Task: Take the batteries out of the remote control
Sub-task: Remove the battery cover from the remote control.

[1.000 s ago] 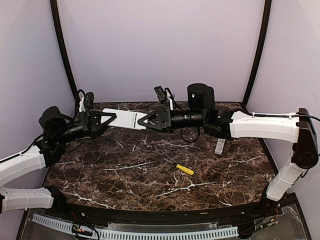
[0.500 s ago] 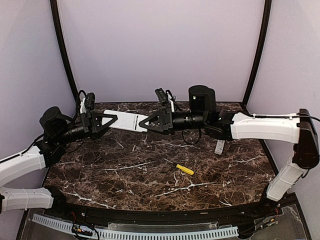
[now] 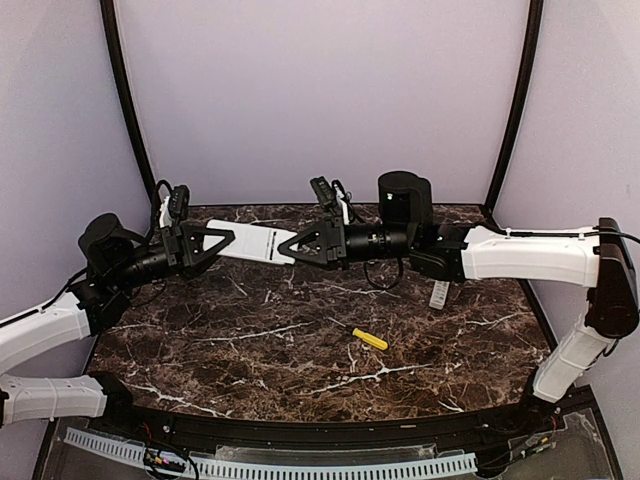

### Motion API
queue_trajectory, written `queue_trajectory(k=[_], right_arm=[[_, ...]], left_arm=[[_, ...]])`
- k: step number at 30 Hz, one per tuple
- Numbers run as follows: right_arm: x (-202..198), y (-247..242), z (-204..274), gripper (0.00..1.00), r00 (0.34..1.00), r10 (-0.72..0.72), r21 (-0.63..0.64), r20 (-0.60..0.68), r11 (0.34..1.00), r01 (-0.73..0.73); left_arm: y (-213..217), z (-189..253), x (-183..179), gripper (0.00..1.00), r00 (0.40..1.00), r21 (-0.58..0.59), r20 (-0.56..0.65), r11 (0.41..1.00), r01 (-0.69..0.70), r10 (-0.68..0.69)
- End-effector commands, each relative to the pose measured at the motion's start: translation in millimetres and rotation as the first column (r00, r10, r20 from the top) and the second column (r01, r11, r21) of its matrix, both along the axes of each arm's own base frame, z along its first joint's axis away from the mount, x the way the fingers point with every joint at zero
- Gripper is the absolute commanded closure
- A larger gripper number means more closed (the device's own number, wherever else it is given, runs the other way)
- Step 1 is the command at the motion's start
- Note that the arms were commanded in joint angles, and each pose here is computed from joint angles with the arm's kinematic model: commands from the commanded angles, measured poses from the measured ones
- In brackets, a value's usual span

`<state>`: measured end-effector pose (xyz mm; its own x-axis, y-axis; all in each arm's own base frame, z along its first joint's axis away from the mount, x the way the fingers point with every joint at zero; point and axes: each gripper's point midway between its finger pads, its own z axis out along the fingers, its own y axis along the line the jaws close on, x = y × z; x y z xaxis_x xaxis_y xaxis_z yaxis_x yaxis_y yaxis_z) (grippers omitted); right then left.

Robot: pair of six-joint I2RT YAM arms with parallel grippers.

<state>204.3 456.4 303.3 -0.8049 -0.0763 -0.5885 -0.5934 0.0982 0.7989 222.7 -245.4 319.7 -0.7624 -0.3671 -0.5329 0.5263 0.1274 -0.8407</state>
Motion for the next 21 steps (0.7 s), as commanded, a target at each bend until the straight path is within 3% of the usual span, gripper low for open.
queue_trajectory(k=[1,16,21], right_arm=[[12.0,-14.9,3.3,0.86,0.997,-0.058,-0.006,0.041,0.998,0.058],[9.8,-17.2,6.4,0.82,0.998,-0.054,0.002,0.041,0.999,0.054],[9.6,-18.0,7.0,0.86,0.998,-0.054,0.007,0.041,0.999,0.053]], left_arm=[[8.4,7.0,1.8,1.0,0.999,-0.022,-0.003,0.999,-0.044,0.044],[12.1,-2.8,6.0,1.0,0.996,0.003,-0.015,0.997,-0.083,0.083],[13.6,-3.1,7.3,1.0,0.995,0.001,-0.017,0.995,-0.097,0.097]])
